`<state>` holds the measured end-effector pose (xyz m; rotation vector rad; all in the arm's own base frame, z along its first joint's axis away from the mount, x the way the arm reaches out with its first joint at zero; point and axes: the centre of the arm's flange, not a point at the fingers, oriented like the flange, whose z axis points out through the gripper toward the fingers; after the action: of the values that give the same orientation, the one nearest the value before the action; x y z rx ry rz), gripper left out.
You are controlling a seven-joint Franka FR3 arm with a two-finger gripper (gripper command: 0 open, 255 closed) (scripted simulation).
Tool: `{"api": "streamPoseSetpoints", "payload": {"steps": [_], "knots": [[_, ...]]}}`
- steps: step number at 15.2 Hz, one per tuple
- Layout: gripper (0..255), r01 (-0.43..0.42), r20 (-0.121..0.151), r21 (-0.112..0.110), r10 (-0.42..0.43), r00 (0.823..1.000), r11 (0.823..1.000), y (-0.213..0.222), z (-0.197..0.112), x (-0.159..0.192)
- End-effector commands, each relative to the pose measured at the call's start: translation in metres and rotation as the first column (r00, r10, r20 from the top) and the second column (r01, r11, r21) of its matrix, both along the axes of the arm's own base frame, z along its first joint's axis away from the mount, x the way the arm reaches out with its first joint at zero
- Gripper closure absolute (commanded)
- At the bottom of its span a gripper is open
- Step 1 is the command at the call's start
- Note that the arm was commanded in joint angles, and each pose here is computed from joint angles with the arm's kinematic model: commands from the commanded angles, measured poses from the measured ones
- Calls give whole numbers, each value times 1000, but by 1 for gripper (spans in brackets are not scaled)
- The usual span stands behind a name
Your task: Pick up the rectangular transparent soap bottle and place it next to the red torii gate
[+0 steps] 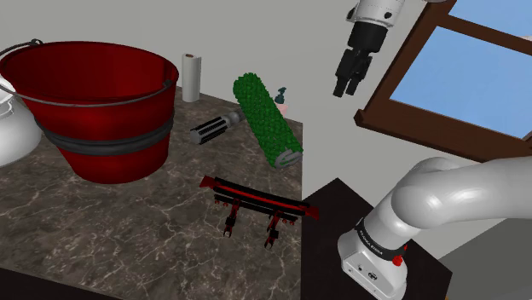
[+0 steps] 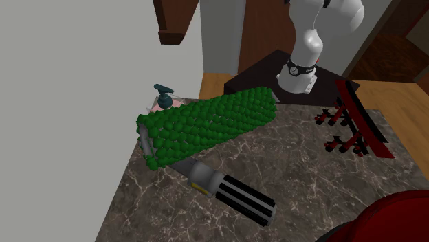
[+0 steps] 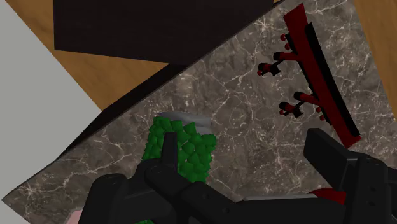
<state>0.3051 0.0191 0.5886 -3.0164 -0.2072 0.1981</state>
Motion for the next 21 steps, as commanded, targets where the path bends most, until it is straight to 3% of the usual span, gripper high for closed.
{"api": "streamPoseSetpoints", "payload": {"steps": [1,21], "knots": [[0,0,0,0,0,1000,1000,0,0,0],[0,68,66,-181,-57,996,981,-69,-108,210]]}}
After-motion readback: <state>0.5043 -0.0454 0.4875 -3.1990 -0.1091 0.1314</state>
